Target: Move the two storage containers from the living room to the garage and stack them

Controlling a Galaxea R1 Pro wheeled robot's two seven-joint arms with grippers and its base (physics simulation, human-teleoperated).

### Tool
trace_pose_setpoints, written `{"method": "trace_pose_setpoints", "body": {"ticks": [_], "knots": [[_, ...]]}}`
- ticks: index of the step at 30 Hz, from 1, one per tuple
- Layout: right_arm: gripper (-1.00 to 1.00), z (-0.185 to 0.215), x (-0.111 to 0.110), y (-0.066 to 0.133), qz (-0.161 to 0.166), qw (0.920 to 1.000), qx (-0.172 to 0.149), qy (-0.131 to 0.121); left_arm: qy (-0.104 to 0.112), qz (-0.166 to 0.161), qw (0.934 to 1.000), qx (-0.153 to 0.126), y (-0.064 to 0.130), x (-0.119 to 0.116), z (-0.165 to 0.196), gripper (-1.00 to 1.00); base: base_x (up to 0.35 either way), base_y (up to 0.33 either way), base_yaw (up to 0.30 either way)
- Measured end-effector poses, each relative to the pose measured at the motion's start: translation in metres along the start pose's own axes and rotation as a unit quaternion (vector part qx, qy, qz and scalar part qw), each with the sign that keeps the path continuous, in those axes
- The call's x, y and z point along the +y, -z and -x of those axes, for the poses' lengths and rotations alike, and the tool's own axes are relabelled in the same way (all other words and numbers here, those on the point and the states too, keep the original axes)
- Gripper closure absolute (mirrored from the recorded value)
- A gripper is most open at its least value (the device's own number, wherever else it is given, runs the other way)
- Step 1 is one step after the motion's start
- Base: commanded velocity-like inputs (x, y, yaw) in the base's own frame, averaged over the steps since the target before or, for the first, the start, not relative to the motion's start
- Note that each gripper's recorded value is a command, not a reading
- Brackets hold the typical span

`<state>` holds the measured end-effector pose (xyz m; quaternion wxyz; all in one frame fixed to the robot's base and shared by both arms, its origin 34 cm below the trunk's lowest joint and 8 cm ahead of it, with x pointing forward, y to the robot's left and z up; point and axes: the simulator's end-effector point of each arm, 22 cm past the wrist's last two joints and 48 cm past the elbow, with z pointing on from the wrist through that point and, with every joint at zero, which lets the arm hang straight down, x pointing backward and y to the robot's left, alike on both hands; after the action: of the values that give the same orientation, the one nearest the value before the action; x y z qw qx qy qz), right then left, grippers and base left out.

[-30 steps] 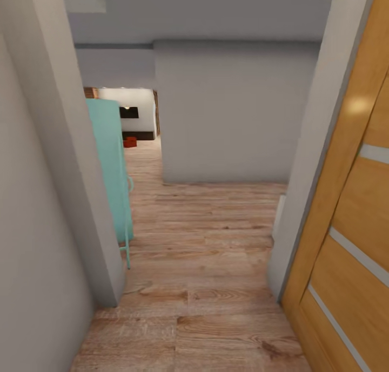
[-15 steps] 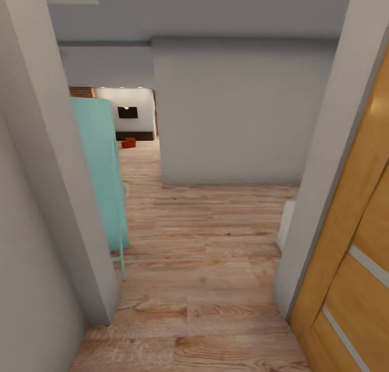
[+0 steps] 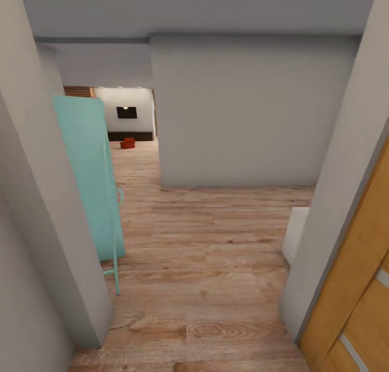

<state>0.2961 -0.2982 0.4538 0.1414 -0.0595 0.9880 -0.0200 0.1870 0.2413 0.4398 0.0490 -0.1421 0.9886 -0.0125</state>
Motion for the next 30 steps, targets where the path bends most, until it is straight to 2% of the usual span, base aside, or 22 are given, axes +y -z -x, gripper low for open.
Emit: {"method": "trace_pose_setpoints", "body": {"ticks": [30], "knots": [[-1.00, 0.0000, 0.0000, 0.0000, 0.000, 1.0000, 0.000, 0.000, 0.000, -0.001, 1.0000, 0.000, 0.0000, -0.0019, -0.0004, -1.00, 0.326, 0.000, 0.000]]}}
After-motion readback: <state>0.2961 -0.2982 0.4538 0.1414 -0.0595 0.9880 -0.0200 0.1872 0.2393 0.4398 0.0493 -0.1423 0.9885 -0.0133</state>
